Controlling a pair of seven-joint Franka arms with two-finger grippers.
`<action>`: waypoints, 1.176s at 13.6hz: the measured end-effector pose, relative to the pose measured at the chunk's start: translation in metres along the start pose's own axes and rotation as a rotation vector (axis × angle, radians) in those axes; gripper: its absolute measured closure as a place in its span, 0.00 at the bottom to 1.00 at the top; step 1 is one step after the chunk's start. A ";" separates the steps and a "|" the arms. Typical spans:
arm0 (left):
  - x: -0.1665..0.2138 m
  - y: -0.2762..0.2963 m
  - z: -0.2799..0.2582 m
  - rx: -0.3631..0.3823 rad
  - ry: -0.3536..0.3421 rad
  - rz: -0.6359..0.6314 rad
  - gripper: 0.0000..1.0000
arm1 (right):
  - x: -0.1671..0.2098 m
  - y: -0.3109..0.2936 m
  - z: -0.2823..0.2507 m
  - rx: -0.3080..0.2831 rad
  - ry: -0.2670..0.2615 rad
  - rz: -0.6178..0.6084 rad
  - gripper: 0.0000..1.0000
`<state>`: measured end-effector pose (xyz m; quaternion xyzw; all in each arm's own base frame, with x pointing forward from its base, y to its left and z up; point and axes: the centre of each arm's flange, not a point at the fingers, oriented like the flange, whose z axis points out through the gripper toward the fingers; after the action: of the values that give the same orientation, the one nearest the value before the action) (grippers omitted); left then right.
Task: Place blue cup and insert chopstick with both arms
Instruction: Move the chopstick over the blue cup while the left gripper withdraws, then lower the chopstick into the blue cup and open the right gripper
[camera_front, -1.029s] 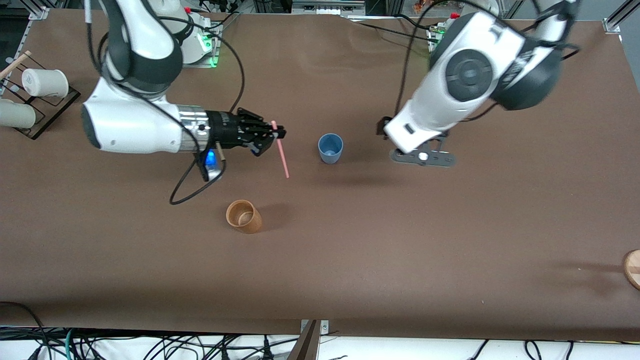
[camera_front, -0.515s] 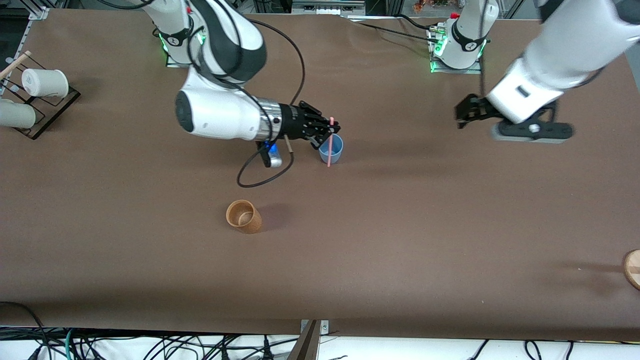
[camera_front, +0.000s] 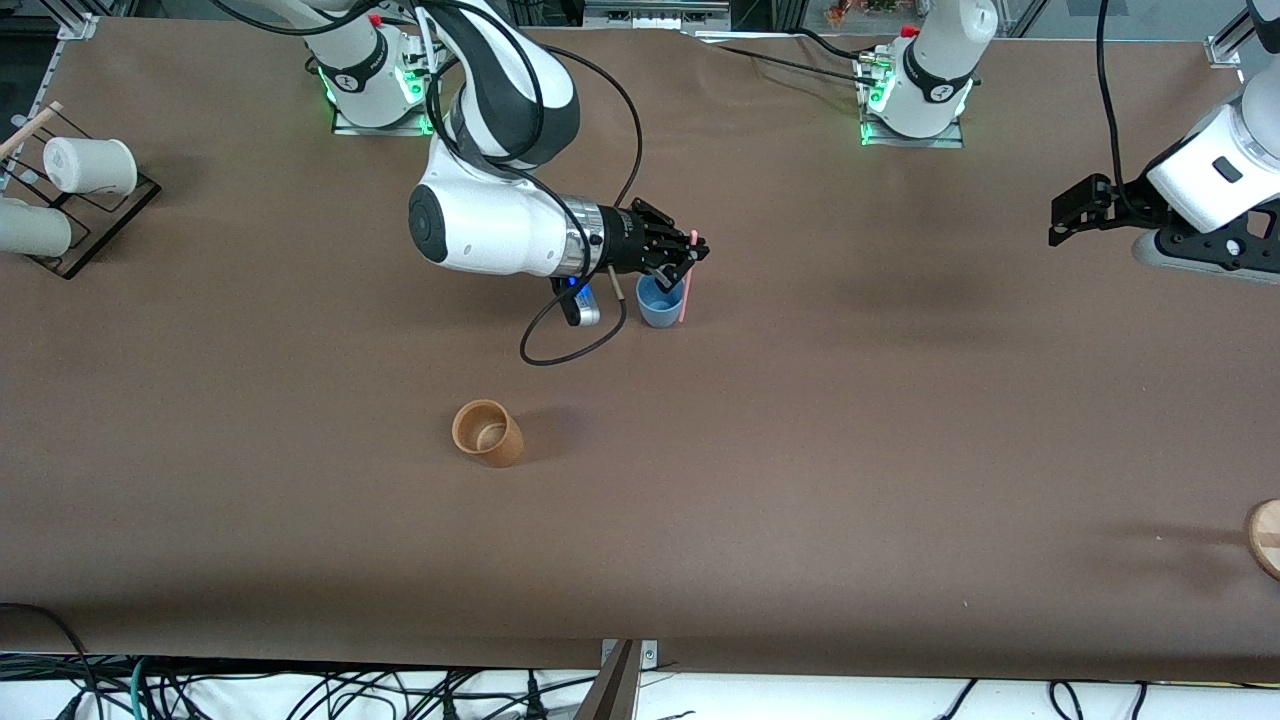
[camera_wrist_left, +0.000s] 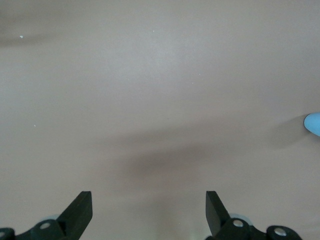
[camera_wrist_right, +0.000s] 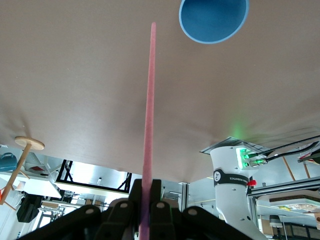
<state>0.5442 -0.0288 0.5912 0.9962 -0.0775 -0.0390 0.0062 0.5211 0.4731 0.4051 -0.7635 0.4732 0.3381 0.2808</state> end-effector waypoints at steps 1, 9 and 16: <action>0.000 0.005 -0.001 0.001 0.002 0.009 0.00 | 0.000 0.002 0.000 -0.003 0.002 0.002 0.91; -0.005 0.023 -0.005 0.003 -0.011 0.040 0.00 | 0.001 0.031 -0.007 -0.028 0.027 0.018 0.91; -0.006 0.023 -0.004 0.003 -0.019 0.040 0.00 | 0.018 0.051 0.018 -0.085 0.035 0.053 0.91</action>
<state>0.5352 -0.0501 0.5964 0.9941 -0.0974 -0.0483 0.0049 0.4760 0.4567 0.3745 -0.7677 0.4834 0.3518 0.2306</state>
